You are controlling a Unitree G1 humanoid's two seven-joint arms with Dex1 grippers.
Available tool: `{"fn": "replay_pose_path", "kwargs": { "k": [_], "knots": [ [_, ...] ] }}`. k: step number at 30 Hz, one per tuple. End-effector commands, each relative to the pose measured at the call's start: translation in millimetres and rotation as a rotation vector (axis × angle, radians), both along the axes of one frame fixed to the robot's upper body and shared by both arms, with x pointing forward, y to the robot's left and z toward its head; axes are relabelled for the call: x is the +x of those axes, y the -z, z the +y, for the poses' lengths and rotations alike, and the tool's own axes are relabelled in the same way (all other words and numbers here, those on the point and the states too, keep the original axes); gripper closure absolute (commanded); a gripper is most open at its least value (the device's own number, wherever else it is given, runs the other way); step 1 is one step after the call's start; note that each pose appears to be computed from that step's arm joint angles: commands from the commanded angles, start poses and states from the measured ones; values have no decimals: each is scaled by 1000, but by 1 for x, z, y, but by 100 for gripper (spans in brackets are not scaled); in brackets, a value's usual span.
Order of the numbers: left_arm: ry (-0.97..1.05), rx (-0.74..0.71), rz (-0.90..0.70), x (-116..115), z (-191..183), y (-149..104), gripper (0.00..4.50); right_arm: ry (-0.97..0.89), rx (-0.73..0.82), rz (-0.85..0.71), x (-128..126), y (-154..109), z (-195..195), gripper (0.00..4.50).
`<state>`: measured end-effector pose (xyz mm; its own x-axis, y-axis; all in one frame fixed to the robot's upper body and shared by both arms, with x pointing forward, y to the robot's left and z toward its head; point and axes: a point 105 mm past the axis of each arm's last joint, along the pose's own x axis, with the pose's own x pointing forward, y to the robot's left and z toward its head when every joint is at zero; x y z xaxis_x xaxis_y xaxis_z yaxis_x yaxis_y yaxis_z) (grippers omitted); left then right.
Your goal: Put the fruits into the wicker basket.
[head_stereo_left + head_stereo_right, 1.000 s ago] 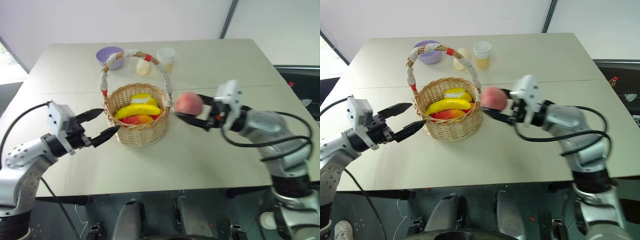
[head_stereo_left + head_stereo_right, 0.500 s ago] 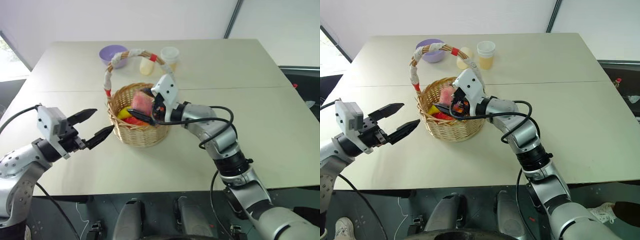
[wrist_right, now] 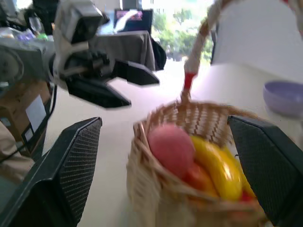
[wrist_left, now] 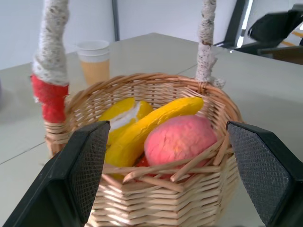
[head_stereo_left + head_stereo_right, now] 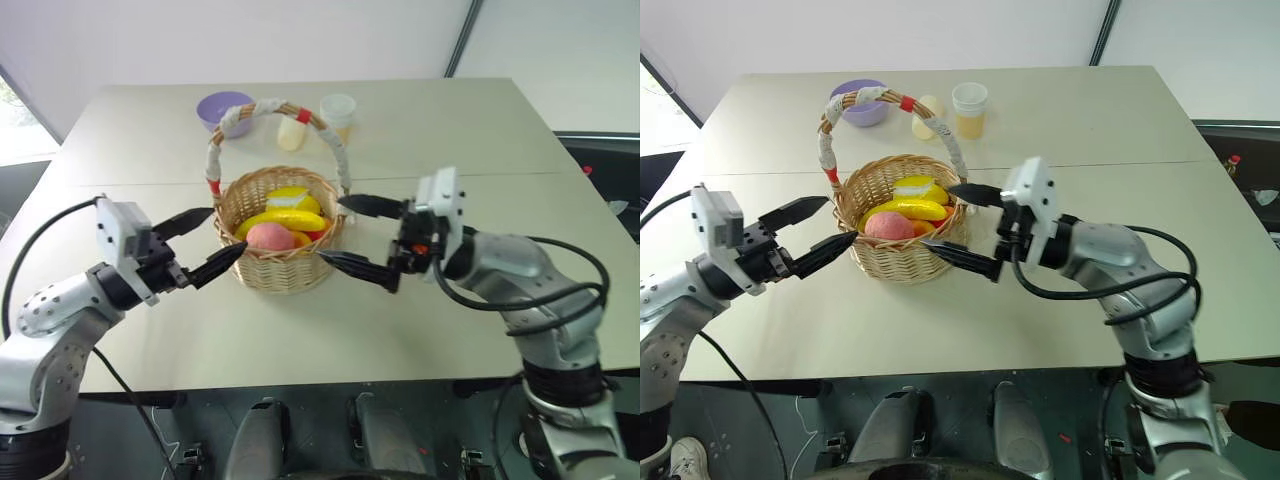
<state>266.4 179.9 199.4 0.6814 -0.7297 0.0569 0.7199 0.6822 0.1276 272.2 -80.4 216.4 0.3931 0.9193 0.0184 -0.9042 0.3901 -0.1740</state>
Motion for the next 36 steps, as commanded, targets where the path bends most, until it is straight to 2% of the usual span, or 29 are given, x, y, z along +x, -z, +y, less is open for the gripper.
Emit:
{"fn": "replay_pose_path", "kwargs": {
  "k": [1, 5, 10, 11, 14, 19, 20, 24, 25, 33, 36],
  "knots": [
    [35, -8, -27, 0, -8, -7, 28, 115, 2, -42, 16, -6, -11, 7],
    [55, -19, -35, 2, -15, -9, 28, 286, 57, -22, 58, 4, -3, 7],
    [62, -27, -40, 0, -21, -9, 28, 328, 134, -4, 80, 4, 10, 7],
    [63, -28, -40, -1, -22, -9, 28, 322, 144, 2, 80, 4, 12, 30],
    [61, -35, -43, -3, -24, -9, 28, 302, 173, 15, 79, 1, 13, 142],
    [59, -41, -44, -3, -25, -8, 28, 301, 172, 9, 78, 1, 10, 411],
    [60, -42, -44, -3, -26, -8, 28, 301, 172, 7, 77, 1, 9, 444],
    [74, -50, -49, -2, -29, -9, 28, 313, 177, -33, 74, -4, -1, 442],
    [77, -50, -49, -1, -30, -9, 28, 365, 173, -50, 78, -7, -13, 442],
    [100, -53, -48, 5, -33, -8, 28, 909, 196, -183, 107, -37, -160, 442],
    [100, -55, -53, 7, -33, -9, 28, 1077, 228, -180, 116, -38, -204, 442]
  ]
}}
